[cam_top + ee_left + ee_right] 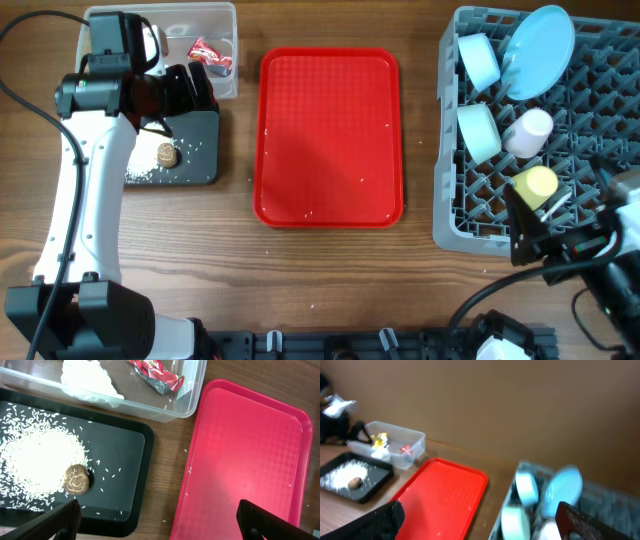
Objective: Sort waste into correct bins and load items into the dishwasher rack
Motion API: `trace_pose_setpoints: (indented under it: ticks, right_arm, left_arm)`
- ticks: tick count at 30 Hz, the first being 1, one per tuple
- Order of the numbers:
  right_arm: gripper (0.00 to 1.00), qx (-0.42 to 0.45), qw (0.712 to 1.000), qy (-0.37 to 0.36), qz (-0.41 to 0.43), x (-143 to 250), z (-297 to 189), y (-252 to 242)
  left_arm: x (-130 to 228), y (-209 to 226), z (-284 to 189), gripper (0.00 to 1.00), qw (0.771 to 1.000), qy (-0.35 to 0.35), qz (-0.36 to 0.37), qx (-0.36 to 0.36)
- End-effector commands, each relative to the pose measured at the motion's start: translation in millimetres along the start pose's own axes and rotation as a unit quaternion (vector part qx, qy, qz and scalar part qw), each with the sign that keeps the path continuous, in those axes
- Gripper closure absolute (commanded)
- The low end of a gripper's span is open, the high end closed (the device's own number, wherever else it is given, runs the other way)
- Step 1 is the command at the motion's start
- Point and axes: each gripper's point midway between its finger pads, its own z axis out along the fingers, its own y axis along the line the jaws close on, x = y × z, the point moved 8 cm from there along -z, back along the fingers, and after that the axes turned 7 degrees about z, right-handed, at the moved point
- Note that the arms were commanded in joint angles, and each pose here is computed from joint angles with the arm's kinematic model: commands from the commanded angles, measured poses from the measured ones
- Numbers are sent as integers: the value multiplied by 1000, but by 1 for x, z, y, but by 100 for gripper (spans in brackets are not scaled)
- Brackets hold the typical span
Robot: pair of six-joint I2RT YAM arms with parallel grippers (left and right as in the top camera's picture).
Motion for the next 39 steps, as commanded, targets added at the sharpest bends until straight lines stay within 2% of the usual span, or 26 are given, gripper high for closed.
trace_pose_setpoints:
  ticks: [1, 7, 10, 14, 17, 21, 24, 27, 39]
  right_arm:
    - [0, -68, 996, -10, -51, 8, 12, 1]
    - [0, -53, 998, -5, 32, 58, 59, -23]
    - [0, 4, 995, -47, 83, 90, 87, -17]
    - [0, 22, 993, -81, 86, 143, 115, -19]
    - [0, 29, 987, -98, 121, 189, 120, -19]
    - [0, 46, 976, -147, 151, 231, 119, -22]
    - [0, 47, 976, -152, 147, 248, 122, -22]
    - [0, 60, 981, -123, 139, 261, 124, -23]
    - [0, 60, 981, -127, 130, 259, 123, -23]
  left_arm:
    - [0, 4, 3, 0, 1000, 3, 4, -7]
    - [0, 4, 3, 0, 1000, 3, 4, -7]
    - [0, 4, 3, 0, 1000, 3, 4, -7]
    - [0, 4, 3, 0, 1000, 3, 4, -7]
    - [-1, 4, 3, 0, 1000, 1, 4, -7]
    - [-1, 4, 3, 0, 1000, 2, 4, -7]
    - [-1, 4, 3, 0, 1000, 2, 4, -7]
    - [-1, 4, 3, 0, 1000, 2, 4, -7]
    - [-1, 4, 3, 0, 1000, 2, 4, -7]
